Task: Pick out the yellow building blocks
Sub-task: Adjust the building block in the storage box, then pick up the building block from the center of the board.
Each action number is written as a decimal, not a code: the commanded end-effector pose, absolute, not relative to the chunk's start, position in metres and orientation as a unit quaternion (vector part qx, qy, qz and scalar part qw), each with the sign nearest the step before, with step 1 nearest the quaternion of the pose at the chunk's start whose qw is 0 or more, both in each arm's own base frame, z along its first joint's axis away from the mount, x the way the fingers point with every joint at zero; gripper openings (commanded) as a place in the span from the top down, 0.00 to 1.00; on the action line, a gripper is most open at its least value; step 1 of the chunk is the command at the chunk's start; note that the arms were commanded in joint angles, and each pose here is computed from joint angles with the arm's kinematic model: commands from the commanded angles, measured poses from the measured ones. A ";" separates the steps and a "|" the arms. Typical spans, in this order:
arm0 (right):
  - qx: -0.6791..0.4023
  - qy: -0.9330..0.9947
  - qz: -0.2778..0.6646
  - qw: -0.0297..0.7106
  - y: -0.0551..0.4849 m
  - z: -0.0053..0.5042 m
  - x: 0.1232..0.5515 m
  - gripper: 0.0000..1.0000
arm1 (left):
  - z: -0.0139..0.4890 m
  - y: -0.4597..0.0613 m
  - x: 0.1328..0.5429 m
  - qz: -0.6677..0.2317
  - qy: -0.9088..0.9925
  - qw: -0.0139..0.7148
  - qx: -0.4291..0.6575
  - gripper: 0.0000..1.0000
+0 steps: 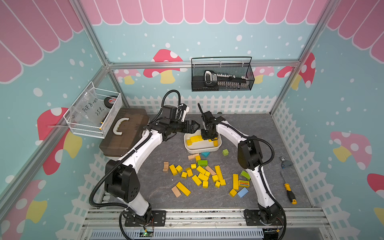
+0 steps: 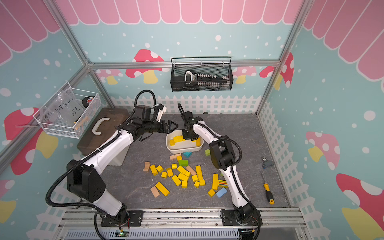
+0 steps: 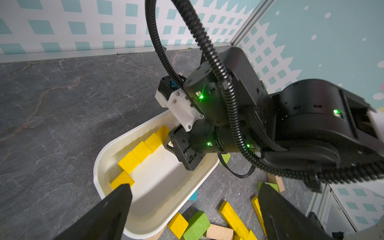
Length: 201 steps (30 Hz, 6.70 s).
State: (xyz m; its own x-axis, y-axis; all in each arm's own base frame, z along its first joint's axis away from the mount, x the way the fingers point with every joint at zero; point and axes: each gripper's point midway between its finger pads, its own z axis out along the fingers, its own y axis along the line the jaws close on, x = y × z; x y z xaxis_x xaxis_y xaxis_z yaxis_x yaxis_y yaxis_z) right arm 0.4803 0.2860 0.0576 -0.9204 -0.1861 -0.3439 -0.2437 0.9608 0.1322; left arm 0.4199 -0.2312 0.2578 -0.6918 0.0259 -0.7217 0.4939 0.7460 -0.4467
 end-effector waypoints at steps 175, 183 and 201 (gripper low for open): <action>0.061 0.973 0.076 0.211 0.103 0.091 0.219 0.55 | 0.169 -0.187 0.282 -0.218 0.863 0.443 0.108 0.00; 0.003 0.965 0.109 0.238 0.153 0.144 0.289 0.55 | 0.168 -0.186 0.283 -0.216 0.865 0.439 0.108 0.00; -0.116 0.955 0.201 0.184 0.304 0.144 0.402 0.54 | 0.167 -0.185 0.285 -0.214 0.866 0.440 0.103 0.00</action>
State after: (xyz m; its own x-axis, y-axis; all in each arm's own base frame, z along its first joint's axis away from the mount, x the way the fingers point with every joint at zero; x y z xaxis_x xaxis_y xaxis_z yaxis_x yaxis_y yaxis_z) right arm 0.4098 0.2839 0.1587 -0.8874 -0.0919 -0.4518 -0.2578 0.9113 0.3209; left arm 0.2798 -0.1828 0.1558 -0.5992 0.0187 -0.8004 0.3746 0.8901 -0.2596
